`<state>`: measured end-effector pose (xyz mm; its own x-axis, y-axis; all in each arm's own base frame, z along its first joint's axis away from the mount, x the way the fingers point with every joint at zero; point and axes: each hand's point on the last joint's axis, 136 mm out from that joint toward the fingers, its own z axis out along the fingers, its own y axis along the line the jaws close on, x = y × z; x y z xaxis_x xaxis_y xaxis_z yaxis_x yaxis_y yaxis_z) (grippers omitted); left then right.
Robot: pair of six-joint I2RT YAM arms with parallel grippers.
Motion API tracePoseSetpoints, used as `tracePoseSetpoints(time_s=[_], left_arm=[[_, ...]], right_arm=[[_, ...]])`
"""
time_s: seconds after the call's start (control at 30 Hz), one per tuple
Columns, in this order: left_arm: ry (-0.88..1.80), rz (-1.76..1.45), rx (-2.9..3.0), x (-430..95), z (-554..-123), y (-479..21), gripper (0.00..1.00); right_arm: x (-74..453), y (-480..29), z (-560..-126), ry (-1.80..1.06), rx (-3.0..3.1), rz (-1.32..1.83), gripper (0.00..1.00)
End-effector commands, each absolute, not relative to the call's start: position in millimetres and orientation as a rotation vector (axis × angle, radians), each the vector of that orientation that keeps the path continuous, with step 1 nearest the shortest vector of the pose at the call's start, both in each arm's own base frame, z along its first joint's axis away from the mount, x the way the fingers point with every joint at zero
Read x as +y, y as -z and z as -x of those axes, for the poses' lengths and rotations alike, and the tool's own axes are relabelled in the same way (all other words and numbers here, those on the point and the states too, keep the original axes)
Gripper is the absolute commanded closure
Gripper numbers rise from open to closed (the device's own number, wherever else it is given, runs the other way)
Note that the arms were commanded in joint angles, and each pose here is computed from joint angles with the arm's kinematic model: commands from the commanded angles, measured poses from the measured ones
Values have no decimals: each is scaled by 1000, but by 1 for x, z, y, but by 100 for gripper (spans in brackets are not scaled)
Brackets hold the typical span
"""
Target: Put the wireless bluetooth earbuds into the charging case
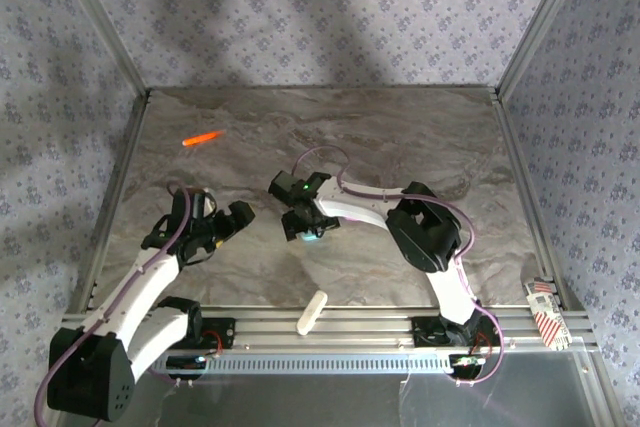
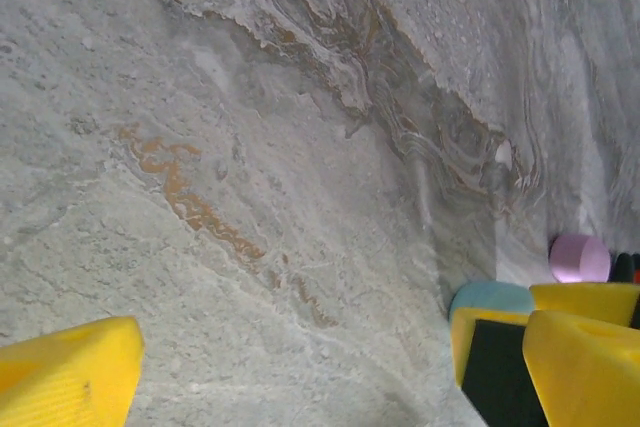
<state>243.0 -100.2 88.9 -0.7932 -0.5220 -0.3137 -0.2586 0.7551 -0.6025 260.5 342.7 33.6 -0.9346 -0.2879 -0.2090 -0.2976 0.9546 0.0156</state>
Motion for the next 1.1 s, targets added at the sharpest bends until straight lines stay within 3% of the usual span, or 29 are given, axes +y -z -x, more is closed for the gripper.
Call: tracePoseSetpoints(time_s=[0.0, 0.53, 0.83, 1.07], left_arm=[[771, 580, 2489, -99, -237, -89, 0], [782, 589, 2472, -95, -238, -94, 0], [787, 586, 2469, -96, -241, -97, 0], [792, 584, 2471, -97, -243, -98, 0]], right_arm=[[340, -29, -261, -17, 2925, 394, 17], [328, -34, -276, -6, 2924, 338, 38], [313, -37, -312, -21, 2913, 272, 39], [321, -28, -314, -54, 2932, 283, 36]])
